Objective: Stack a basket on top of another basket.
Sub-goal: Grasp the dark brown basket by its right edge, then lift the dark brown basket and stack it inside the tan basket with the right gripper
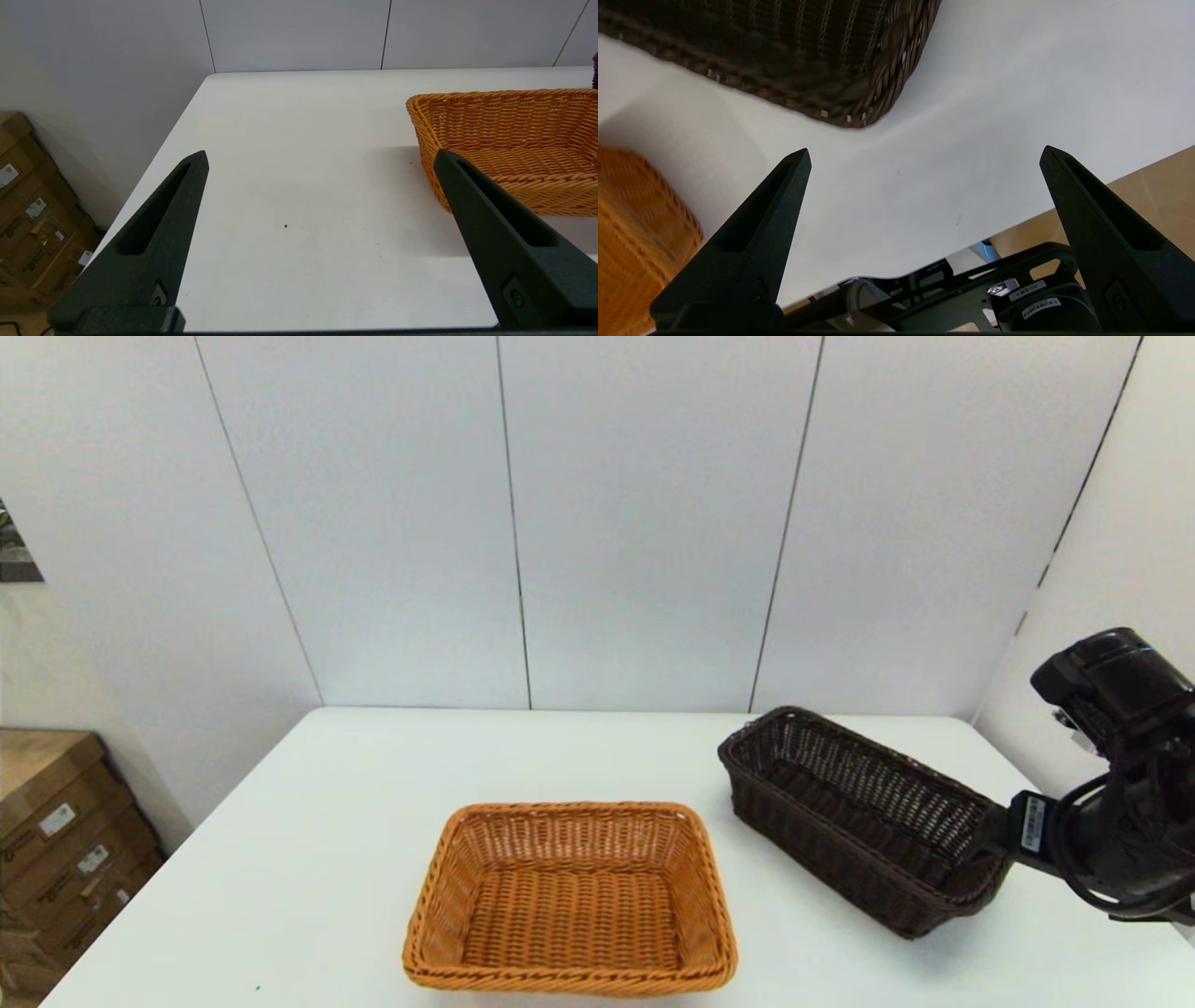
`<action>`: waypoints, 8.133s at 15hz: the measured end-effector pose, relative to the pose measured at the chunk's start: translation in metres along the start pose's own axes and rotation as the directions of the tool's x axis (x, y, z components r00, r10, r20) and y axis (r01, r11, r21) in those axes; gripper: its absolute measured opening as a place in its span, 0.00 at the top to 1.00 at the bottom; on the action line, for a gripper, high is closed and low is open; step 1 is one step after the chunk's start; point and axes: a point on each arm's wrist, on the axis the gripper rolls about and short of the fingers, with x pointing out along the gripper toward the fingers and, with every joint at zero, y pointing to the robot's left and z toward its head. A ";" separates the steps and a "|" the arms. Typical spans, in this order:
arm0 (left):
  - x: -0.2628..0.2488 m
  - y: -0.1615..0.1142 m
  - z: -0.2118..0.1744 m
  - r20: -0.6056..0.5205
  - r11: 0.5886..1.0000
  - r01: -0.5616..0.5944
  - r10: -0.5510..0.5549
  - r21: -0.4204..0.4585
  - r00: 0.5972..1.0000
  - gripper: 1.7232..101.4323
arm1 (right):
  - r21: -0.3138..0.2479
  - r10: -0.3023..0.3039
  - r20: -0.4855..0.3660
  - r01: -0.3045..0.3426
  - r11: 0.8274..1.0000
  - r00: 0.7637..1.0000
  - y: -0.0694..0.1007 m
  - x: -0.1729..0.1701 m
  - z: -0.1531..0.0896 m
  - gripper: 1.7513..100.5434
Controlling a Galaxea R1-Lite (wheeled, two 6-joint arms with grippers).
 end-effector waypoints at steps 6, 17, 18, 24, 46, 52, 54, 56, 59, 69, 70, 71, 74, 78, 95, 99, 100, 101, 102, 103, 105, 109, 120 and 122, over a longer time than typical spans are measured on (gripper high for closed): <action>0.000 0.000 0.000 0.000 1.000 0.000 0.000 0.000 1.000 0.04 | 0.081 -0.059 -0.034 0.061 0.995 0.998 -0.001 0.024 0.021 0.03; 0.000 0.000 0.000 0.000 1.000 0.000 0.000 0.000 1.000 0.04 | 0.239 -0.076 -0.072 0.091 0.967 0.994 0.013 0.075 0.039 0.03; 0.000 0.000 0.000 0.000 1.000 0.000 0.000 0.000 1.000 0.04 | 0.246 -0.074 -0.075 0.090 0.965 0.994 0.015 0.079 0.039 0.03; 0.000 0.000 0.000 0.000 1.000 0.001 -0.001 0.000 1.000 0.04 | 0.285 -0.046 -0.096 0.071 0.956 0.994 0.022 0.096 0.042 0.03; 0.000 0.000 0.000 0.000 1.000 0.000 0.000 0.000 1.000 0.04 | 0.323 -0.067 -0.157 0.116 0.939 0.985 0.024 0.127 0.046 0.84; 0.000 0.000 0.000 0.000 1.000 0.000 0.000 0.000 1.000 0.04 | 0.330 -0.067 -0.159 0.117 0.937 0.985 0.023 0.127 0.045 0.87; 0.000 0.000 0.000 0.000 1.000 0.001 -0.001 0.000 1.000 0.04 | 0.340 -0.063 -0.159 0.115 0.933 0.985 0.022 0.127 0.046 0.87; 0.000 0.000 0.000 0.000 1.000 0.000 0.000 0.000 1.000 0.04 | 0.395 -0.025 -0.165 0.089 0.914 0.986 0.023 0.123 0.048 0.87; 0.000 0.000 0.000 0.000 1.000 0.001 -0.001 0.000 1.000 0.04 | 0.465 0.052 -0.172 0.034 0.885 0.984 0.025 0.115 0.053 0.87; 0.000 0.000 0.000 0.000 1.000 0.000 0.000 0.000 1.000 0.04 | 0.627 0.225 -0.140 -0.090 0.774 0.964 0.012 0.092 0.071 0.87; 0.000 0.000 0.000 0.001 1.000 0.000 0.000 0.000 1.000 0.04 | 0.630 0.242 -0.113 -0.119 0.767 0.964 0.012 0.090 0.073 0.87; 0.000 0.000 0.000 0.000 1.000 0.000 0.000 0.000 1.000 0.04 | 0.632 0.254 -0.091 -0.141 0.762 0.963 0.012 0.089 0.074 0.87; 0.000 0.000 0.000 0.000 1.000 0.001 -0.001 0.000 1.000 0.04 | 0.633 0.282 -0.065 -0.179 0.754 0.957 0.010 0.079 0.074 0.87; 0.000 0.000 0.000 0.000 1.000 0.000 0.000 0.000 1.000 0.04 | 0.624 0.315 -0.051 -0.216 0.751 0.948 0.007 0.067 0.070 0.87; 0.000 0.000 0.000 0.000 1.000 0.000 0.000 0.000 1.000 0.04 | 0.085 0.628 -0.218 -0.626 0.775 0.747 0.069 -0.088 -0.042 0.87; 0.000 0.000 0.000 0.000 1.000 0.000 0.000 0.000 1.000 0.04 | -0.015 0.641 -0.296 -0.674 0.738 0.708 0.083 -0.098 -0.065 0.87; 0.000 0.000 0.000 0.000 1.000 0.000 0.000 0.000 1.000 0.04 | -0.040 0.639 -0.312 -0.681 0.731 0.703 0.087 -0.097 -0.068 0.87; 0.000 0.000 0.000 0.000 1.000 0.000 0.000 0.000 1.000 0.04 | -0.057 0.642 -0.325 -0.692 0.720 0.694 0.092 -0.095 -0.069 0.87; 0.000 0.000 0.000 0.000 1.000 0.000 0.000 0.000 1.000 0.04 | -0.063 0.649 -0.336 -0.704 0.707 0.682 0.097 -0.093 -0.069 0.87; 0.000 0.000 0.000 0.000 1.000 0.000 0.000 0.000 1.000 0.04 | -0.064 0.650 -0.349 -0.709 0.702 0.675 0.103 -0.090 -0.069 0.87; 0.000 0.000 0.000 0.000 1.000 0.000 0.000 0.000 1.000 0.04 | -0.072 0.632 -0.372 -0.700 0.711 0.680 0.112 -0.080 -0.070 0.87; 0.000 0.000 0.000 0.000 1.000 0.000 0.000 0.000 1.000 0.04 | -0.075 0.627 -0.398 -0.704 0.706 0.670 0.134 -0.065 -0.068 0.87; 0.000 0.000 0.000 0.000 1.000 0.001 -0.001 0.000 1.000 0.04 | -0.039 0.576 -0.436 -0.654 0.755 0.691 0.154 -0.018 -0.053 0.87; 0.000 0.000 0.000 0.000 1.000 0.000 0.000 0.000 1.000 0.04 | -0.041 0.572 -0.436 -0.650 0.759 0.695 0.153 -0.014 -0.051 0.87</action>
